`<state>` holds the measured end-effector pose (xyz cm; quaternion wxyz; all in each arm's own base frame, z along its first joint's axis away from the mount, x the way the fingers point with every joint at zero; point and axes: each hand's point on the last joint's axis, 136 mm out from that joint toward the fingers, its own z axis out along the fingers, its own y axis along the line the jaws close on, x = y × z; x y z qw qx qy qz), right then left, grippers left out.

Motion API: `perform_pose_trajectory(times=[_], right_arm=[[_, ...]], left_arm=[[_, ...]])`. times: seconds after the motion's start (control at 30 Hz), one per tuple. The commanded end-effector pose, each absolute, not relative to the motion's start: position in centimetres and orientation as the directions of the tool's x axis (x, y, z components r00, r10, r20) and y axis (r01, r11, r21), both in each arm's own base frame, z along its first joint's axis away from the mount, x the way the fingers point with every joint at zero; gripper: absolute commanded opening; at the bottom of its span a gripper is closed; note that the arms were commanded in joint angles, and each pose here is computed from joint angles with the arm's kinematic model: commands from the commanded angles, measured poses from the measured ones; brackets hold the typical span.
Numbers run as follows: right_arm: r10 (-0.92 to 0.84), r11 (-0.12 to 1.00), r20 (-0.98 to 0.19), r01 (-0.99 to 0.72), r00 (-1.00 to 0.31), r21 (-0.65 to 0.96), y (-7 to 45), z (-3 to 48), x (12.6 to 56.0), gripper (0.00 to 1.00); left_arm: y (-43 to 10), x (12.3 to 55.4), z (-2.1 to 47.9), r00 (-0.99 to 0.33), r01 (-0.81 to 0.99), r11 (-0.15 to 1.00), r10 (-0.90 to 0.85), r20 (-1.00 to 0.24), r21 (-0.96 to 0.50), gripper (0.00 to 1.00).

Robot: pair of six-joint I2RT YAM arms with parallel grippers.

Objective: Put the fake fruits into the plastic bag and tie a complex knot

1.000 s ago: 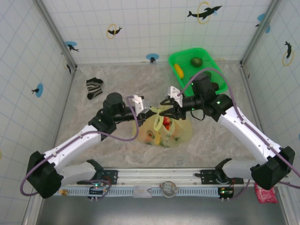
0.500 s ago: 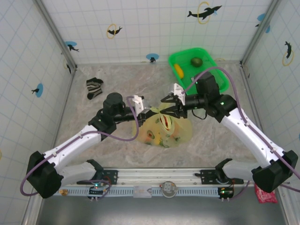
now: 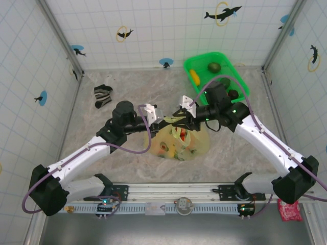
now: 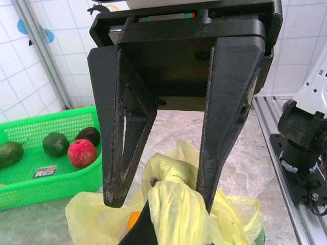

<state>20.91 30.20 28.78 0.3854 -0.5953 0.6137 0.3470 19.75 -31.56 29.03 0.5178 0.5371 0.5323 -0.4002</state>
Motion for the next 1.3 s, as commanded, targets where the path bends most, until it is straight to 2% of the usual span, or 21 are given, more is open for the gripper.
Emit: perform_pose_trajectory(times=[0.0, 0.07, 0.43, 0.57, 0.67, 0.83, 0.93, 1.0, 1.13, 1.27], right_arm=[[-0.474, 0.066, -0.880, -0.995, 0.039, -0.080, 29.8, 29.7, 21.2, 0.43], [-0.480, 0.067, -0.876, -0.994, 0.040, -0.082, 29.7, 29.5, 21.2, 0.42], [-0.507, 0.054, -0.860, -0.993, 0.066, -0.108, 29.8, 29.2, 21.4, 0.22], [-0.528, 0.043, -0.844, -0.989, 0.098, -0.141, 30.1, 28.9, 21.4, 0.19], [-0.545, 0.041, -0.827, -0.980, 0.140, -0.193, 30.0, 28.7, 21.6, 0.09], [-0.559, 0.059, -0.786, -0.934, 0.262, -0.353, 29.8, 29.3, 22.1, 0.01], [-0.558, 0.074, -0.773, -0.910, 0.301, -0.408, 29.7, 30.0, 22.3, 0.00], [-0.579, 0.074, -0.749, -0.894, 0.322, -0.442, 29.5, 29.8, 22.4, 0.00], [-0.615, 0.039, -0.699, -0.872, 0.365, -0.489, 29.5, 28.8, 21.9, 0.00], [-0.637, -0.004, -0.677, -0.879, 0.370, -0.477, 29.3, 28.4, 21.3, 0.00]], left_arm=[[-31.6, 18.8, 29.7, 0.159, 0.983, 0.067, 0.141, -0.977, 0.170, 0.00], [-31.6, 18.8, 29.7, 0.157, 0.984, 0.064, 0.142, -0.977, 0.167, 0.00], [-31.6, 18.4, 29.9, 0.158, 0.985, 0.045, 0.133, -0.978, 0.165, 0.00], [-31.6, 18.2, 30.0, 0.158, 0.986, 0.033, 0.129, -0.979, 0.164, 0.00], [-31.6, 18.1, 30.3, 0.157, 0.986, 0.035, 0.126, -0.980, 0.162, 0.00], [-31.3, 18.3, 30.7, 0.169, 0.982, 0.065, 0.132, -0.977, 0.179, 0.01], [-31.0, 18.4, 30.9, 0.174, 0.979, 0.083, 0.129, -0.976, 0.185, 0.20], [-31.0, 18.3, 31.1, 0.169, 0.980, 0.084, 0.127, -0.977, 0.180, 0.27], [-30.7, 18.4, 31.1, 0.169, 0.978, 0.101, 0.137, -0.976, 0.183, 0.35], [-30.2, 18.5, 30.7, 0.168, 0.973, 0.134, 0.156, -0.973, 0.189, 0.38]])
